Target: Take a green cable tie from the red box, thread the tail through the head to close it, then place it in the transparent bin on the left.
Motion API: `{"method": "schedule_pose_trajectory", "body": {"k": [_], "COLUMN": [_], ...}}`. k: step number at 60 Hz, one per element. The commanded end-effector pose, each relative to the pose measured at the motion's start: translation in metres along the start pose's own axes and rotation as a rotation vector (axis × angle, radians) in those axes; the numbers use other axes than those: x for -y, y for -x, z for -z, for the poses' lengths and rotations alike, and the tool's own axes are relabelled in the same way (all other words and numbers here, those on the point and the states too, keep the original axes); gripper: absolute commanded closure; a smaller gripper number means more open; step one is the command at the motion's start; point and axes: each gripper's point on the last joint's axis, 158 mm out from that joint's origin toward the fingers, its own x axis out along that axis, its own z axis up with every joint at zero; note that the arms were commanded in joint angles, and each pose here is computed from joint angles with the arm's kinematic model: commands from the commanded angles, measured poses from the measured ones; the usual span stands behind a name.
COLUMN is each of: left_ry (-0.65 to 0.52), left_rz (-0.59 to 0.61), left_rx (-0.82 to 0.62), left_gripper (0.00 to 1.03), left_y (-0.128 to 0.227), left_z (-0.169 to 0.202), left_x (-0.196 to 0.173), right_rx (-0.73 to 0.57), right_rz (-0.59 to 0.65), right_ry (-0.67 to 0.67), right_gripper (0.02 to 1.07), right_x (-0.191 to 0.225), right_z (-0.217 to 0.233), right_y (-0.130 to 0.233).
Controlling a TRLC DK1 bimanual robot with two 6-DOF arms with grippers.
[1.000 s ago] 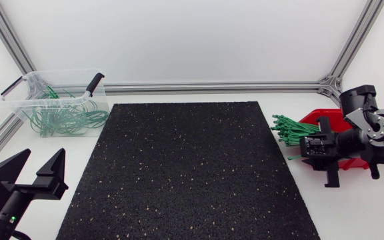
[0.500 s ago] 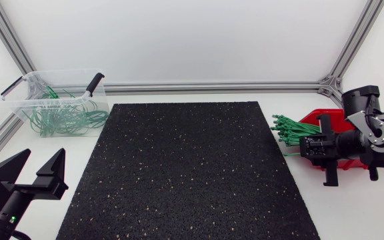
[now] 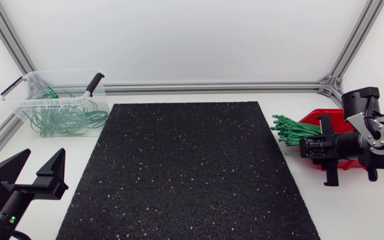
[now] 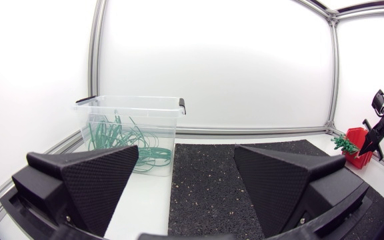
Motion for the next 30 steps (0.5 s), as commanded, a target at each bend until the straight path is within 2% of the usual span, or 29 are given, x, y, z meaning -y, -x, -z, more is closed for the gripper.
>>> {"method": "schedule_pose_trajectory", "body": {"k": [1,11,19,24,30], "left_ry": [0.018,0.018,0.022,0.022,0.023], "left_rz": [-0.007,-0.003,0.004,0.002,-0.001], "left_rx": [-0.074,-0.073,-0.070,-0.067,-0.067], "left_gripper": [0.03,0.03,0.03,0.03,0.03], "left_y": [-0.002,-0.002,-0.002,-0.002,-0.002], "left_z": [0.028,0.027,0.027,0.026,0.026], "left_x": [-0.002,-0.001,0.001,0.001,0.000], "right_rx": [0.014,0.044,0.087,0.118,0.164], "right_rz": [0.031,0.102,0.192,0.196,0.214], "right_ry": [0.013,-0.022,-0.056,-0.128,-0.143], "right_gripper": [1.01,1.01,1.01,1.01,1.01], "right_x": [0.009,0.034,0.061,0.069,0.074], "right_z": [-0.004,-0.010,-0.026,-0.037,-0.053], "right_y": [0.013,0.040,0.076,0.094,0.115]}}
